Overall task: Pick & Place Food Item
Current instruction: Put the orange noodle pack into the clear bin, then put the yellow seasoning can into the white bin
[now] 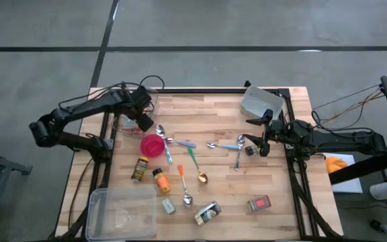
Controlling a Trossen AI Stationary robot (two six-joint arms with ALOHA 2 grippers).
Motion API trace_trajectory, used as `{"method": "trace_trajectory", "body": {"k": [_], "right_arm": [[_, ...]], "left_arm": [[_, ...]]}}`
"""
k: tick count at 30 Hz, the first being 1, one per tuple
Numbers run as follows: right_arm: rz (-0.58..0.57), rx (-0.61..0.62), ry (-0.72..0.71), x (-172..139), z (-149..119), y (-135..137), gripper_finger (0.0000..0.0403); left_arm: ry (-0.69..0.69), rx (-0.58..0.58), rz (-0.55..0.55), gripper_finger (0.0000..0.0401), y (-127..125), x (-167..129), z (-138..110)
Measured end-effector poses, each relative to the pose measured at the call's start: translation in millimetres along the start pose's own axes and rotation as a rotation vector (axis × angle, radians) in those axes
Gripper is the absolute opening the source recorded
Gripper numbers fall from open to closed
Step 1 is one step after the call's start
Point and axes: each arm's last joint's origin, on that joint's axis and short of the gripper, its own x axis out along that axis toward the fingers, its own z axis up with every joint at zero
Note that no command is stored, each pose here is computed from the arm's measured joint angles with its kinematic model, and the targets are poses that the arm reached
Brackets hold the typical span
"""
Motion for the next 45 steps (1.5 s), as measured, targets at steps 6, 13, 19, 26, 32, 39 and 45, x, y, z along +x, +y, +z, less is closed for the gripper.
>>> {"method": "trace_trajectory", "body": {"k": [6, 13, 19, 26, 32, 39, 45], "right_arm": [[0.000, 0.000, 0.000, 0.0, 0.0, 0.0, 0.0290], [0.000, 0.000, 0.000, 0.0, 0.0, 0.0, 0.0290], [0.000, 0.000, 0.000, 0.0, 0.0, 0.0, 0.0290], [0.000, 0.000, 0.000, 0.0, 0.0, 0.0, 0.0290], [0.000, 0.000, 0.000, 0.0, 0.0, 0.0, 0.0290], [0.000, 0.000, 0.000, 0.0, 0.0, 0.0, 0.0290], [0.000, 0.000, 0.000, 0.0, 0.0, 0.0, 0.0290]], "left_arm": [[-0.075, -0.011, -0.010, 0.0258, 3.2, -18.2, 0.6], [-0.177, -0.035, -0.025, 0.0316, 8.1, -41.4, -5.0], [-0.307, -0.055, -0.065, 0.0338, 12.3, -69.0, -4.3], [-0.425, -0.065, -0.143, 0.0339, 14.0, -92.0, -0.3], [-0.445, -0.074, -0.177, 0.0339, 14.4, -96.7, -3.3], [-0.479, -0.200, -0.221, 0.0339, 14.7, -100.8, -2.1], [-0.455, -0.314, -0.263, 0.0339, 14.0, -100.3, -2.8]]}}
